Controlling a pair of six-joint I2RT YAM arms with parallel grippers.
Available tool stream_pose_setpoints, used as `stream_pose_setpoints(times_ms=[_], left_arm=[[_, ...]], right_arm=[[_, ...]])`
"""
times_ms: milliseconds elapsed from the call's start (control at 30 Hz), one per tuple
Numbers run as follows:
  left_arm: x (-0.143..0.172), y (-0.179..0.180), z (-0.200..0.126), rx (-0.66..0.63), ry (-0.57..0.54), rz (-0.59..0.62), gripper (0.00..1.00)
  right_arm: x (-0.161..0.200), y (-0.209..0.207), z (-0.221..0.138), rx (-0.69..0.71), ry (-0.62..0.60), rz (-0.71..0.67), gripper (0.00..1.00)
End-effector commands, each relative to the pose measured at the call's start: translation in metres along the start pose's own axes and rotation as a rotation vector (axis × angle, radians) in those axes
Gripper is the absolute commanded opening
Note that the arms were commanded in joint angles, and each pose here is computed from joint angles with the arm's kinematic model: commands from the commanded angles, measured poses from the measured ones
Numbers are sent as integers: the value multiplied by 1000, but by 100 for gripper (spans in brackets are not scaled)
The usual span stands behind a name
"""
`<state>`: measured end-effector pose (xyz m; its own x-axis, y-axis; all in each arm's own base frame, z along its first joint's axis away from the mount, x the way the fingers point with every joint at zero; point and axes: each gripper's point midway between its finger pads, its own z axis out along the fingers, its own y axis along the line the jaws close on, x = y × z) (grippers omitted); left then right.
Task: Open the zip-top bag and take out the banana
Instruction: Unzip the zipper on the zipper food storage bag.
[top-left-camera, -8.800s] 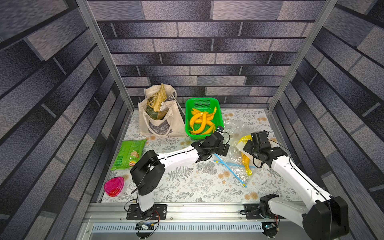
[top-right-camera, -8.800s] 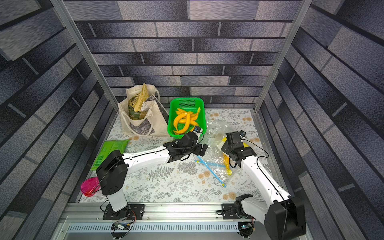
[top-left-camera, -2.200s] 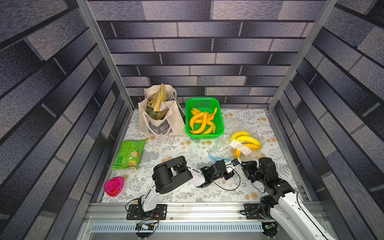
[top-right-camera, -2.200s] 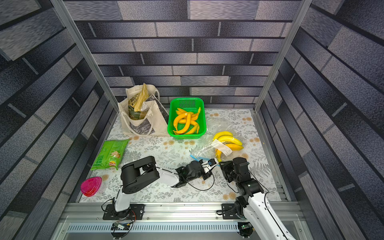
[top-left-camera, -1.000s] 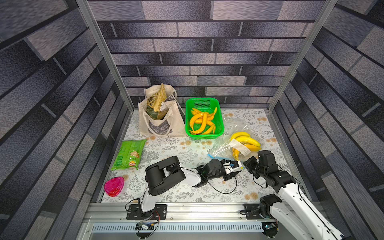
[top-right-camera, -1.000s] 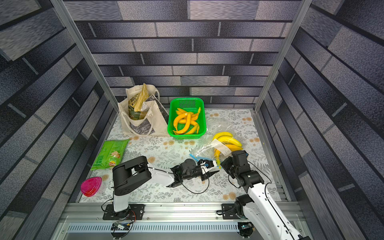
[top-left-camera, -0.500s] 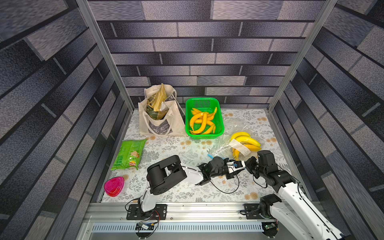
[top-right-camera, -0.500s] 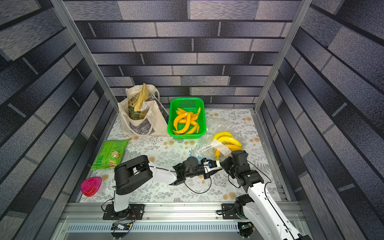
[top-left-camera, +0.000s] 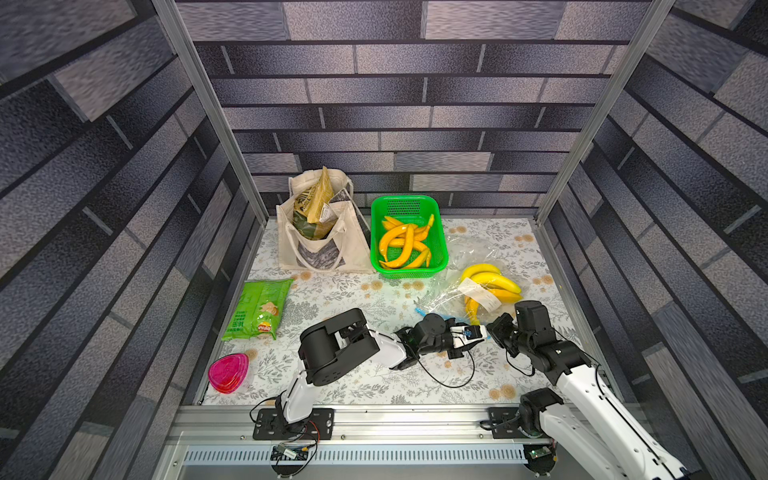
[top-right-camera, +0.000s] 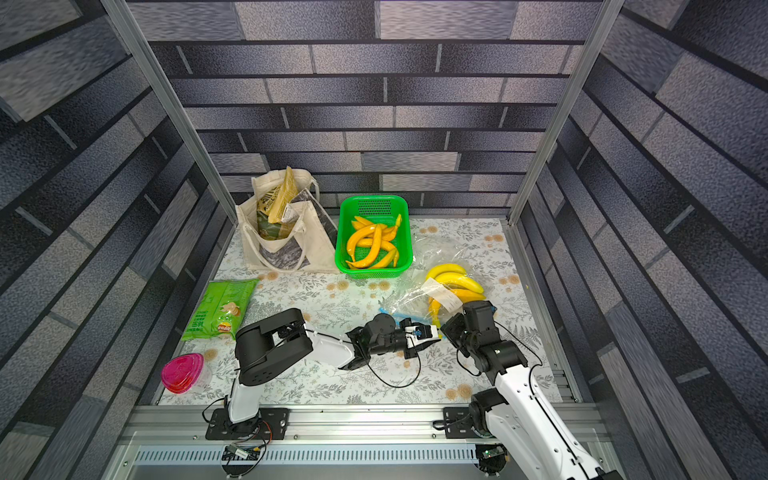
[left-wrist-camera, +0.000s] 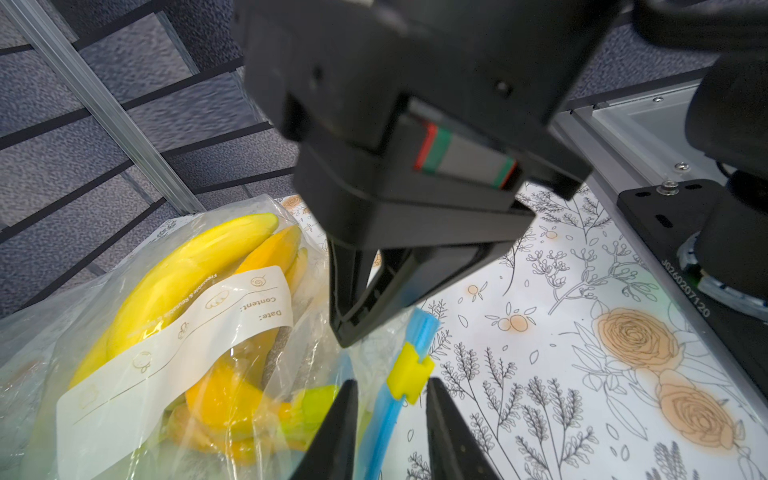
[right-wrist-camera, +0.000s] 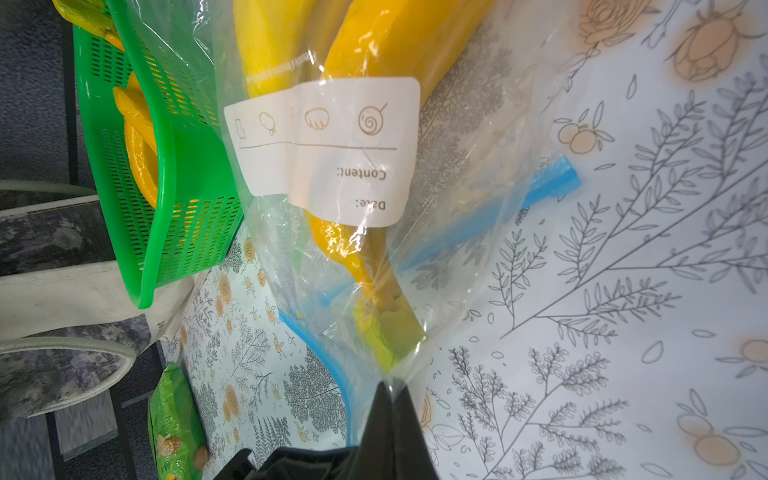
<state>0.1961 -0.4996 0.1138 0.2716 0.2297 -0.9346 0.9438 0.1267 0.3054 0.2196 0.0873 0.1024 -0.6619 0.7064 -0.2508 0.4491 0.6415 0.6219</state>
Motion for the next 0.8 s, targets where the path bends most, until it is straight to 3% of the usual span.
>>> stream_pose_setpoints(times_ms=[0, 567, 767], left_arm=[[-7, 2, 2, -4, -25, 35, 30], [-20, -3, 6, -2, -66, 58, 30], [-21, -2, 7, -6, -66, 61, 21]], right_arm=[[0, 5, -3, -8, 4, -20, 0], [0, 4, 0, -6, 6, -17, 0], [1, 4, 0, -7, 12, -14, 0]])
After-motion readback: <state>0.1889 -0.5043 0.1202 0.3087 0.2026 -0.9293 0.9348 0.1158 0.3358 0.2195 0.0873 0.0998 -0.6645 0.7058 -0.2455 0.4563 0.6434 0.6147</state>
